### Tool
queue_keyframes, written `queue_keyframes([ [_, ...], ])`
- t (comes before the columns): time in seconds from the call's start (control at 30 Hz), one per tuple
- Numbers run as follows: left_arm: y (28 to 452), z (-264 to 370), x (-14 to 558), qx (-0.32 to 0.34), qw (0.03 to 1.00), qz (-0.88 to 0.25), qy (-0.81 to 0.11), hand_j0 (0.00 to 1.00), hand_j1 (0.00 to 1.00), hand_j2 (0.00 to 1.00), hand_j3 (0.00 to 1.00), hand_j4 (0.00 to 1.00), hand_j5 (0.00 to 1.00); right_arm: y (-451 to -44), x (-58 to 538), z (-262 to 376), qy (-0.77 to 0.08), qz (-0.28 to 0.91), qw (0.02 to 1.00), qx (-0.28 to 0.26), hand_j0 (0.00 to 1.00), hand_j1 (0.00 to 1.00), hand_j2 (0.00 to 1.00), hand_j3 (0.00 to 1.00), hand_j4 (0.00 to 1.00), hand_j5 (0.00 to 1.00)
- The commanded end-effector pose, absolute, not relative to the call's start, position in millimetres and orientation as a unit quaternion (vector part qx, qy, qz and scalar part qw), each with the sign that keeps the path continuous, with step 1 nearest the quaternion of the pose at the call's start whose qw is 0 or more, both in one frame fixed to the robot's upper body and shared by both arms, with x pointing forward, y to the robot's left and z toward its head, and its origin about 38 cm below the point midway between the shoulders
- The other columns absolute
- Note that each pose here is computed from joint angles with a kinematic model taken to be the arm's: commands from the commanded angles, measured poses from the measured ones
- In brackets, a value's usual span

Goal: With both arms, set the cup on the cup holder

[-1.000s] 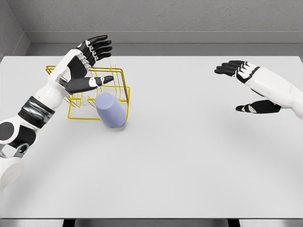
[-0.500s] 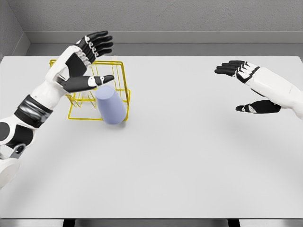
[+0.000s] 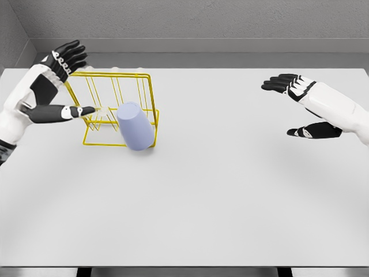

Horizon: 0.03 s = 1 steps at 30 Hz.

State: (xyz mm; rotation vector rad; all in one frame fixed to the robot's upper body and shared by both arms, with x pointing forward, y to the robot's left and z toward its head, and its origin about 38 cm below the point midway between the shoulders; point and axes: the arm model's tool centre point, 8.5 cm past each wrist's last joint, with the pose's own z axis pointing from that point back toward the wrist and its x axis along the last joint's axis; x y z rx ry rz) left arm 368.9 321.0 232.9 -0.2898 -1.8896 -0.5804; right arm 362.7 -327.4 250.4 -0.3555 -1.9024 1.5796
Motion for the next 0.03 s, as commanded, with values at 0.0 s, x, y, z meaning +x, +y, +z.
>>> queue_keyframes([
  [0.0,333.5,252.2,367.3,-0.107,0.505,-0.241,-0.822,1.00,1.00,1.00,1.00,1.00,1.00,-327.7,362.8,250.6,-0.724,0.598,0.318,-0.133,1.00,1.00,1.00,1.00,1.00,1.00],
])
